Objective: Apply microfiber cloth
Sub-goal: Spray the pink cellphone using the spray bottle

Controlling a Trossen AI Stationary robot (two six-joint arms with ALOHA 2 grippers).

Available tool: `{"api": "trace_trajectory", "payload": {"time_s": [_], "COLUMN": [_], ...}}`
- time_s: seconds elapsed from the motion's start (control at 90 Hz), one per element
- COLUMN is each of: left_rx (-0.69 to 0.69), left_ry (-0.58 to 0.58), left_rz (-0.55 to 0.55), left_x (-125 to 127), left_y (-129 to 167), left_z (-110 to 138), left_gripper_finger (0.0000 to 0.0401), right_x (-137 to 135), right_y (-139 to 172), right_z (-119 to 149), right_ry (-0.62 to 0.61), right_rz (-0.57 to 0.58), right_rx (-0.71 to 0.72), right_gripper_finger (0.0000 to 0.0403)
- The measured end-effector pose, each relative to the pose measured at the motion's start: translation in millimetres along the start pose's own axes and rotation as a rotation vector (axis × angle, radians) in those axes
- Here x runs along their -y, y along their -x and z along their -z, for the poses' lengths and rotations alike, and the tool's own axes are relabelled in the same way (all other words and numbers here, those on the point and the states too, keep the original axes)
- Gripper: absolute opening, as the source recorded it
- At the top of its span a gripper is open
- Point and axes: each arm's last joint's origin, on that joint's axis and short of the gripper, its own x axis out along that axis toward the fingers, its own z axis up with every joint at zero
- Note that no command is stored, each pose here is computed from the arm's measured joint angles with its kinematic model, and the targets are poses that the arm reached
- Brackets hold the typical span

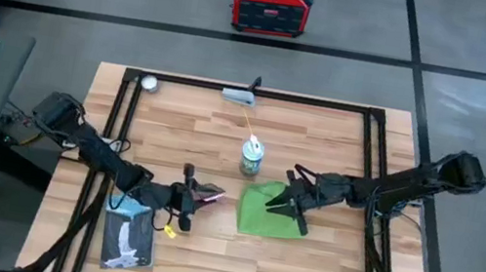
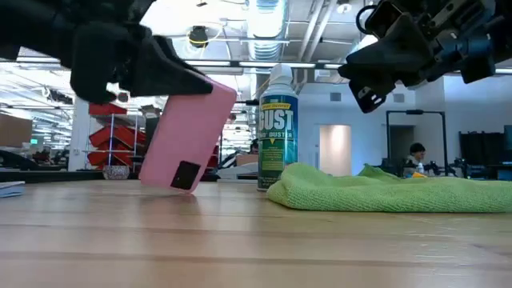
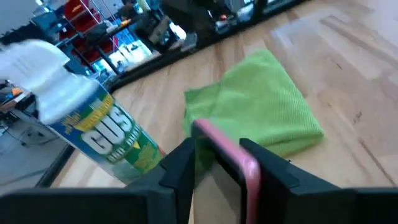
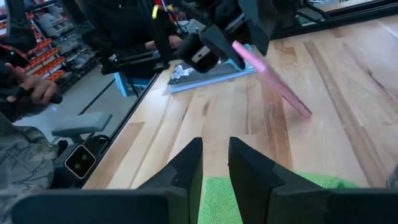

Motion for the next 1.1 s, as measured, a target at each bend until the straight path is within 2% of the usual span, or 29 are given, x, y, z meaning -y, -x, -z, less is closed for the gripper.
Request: {"api": "trace_trajectory", "payload": {"time_s": [0.289, 0.433, 0.733, 1.1], "left_rx": [-0.029, -0.018, -0.007, 0.014], "left_ry": [-0.001, -0.002, 0.071, 0.083], "left_rz": [0.055, 0.047, 0.064, 0.091], "left_x": [1.8, 1.1, 1.8, 3.0], "left_y": [3.3, 3.2, 3.3, 3.5], "left_z": [2.2, 0.6, -0.4, -4.0], "left_gripper_finger": [0.0045, 0.0012, 0.0058, 0.0059], "right_x": [0.1, 0.1, 0.1, -1.6], "right_y": [0.0, 0.0, 0.0, -0.2], "right_z": [-0.1, -0.1, -0.1, 0.4], "right_ry": [-0.002, -0.002, -0.007, -0.008], "right_rz": [0.0, 0.0, 0.0, -0.007], "right_rx": [0.0, 0.0, 0.0, -0.002], "right_gripper_finger": [0.0066, 0.0066, 0.0066, 0.0066]}}
